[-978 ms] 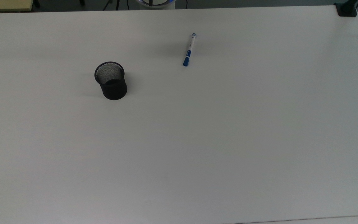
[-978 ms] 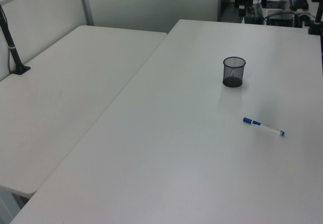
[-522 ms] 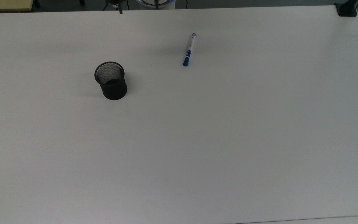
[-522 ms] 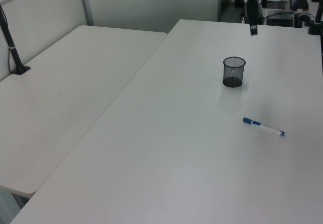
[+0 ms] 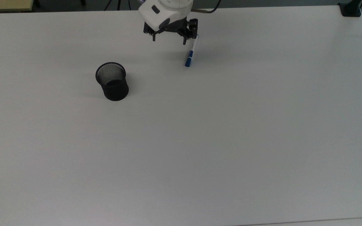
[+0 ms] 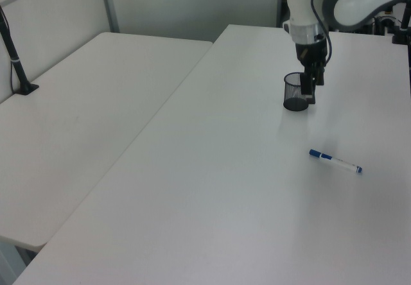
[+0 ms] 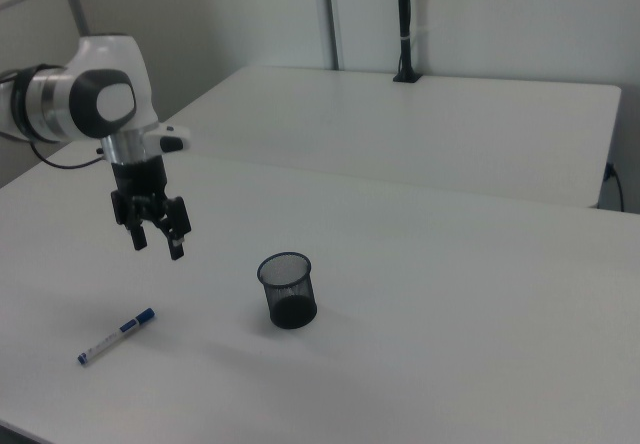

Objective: Insert the marker
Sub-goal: 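Move the gripper over the blue-capped marker and lower it, then close the gripper on the marker and lift it off the table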

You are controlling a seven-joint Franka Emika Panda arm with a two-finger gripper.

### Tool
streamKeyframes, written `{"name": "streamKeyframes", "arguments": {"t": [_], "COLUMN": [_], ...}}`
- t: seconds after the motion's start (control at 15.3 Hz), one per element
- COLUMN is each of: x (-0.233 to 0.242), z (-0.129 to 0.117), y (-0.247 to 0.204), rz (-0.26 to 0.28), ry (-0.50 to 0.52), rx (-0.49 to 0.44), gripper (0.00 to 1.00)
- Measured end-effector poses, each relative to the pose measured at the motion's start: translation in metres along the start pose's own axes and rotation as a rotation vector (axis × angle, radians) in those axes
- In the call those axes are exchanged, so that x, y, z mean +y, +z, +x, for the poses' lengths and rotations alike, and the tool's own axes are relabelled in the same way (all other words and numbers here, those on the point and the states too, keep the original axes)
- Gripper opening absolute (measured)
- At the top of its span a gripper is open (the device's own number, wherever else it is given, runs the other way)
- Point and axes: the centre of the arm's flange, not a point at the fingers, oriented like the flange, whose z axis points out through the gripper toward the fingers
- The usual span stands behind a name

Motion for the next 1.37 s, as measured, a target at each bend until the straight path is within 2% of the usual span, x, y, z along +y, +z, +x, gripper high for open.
{"name": "streamKeyframes", "arguments": {"t": [0.52,0.65,0.72,0.91,1.11,1.37], "x": [-0.049,-0.052,-0.053,-0.057,-0.059,-0.068], "z": [-0.004,0.002,0.005,0.013,0.017,0.010], "y": [0.076,0.086,0.090,0.109,0.127,0.135], "rz": [0.005,0.015,0.021,0.032,0.036,0.030], "ry": [-0.075,-0.058,-0.038,0.001,0.035,0.038], "rx": [-0.032,-0.018,-0.011,-0.009,-0.025,-0.041], "gripper": [0.90,0.89,0.80,0.73,0.73,0.73]}}
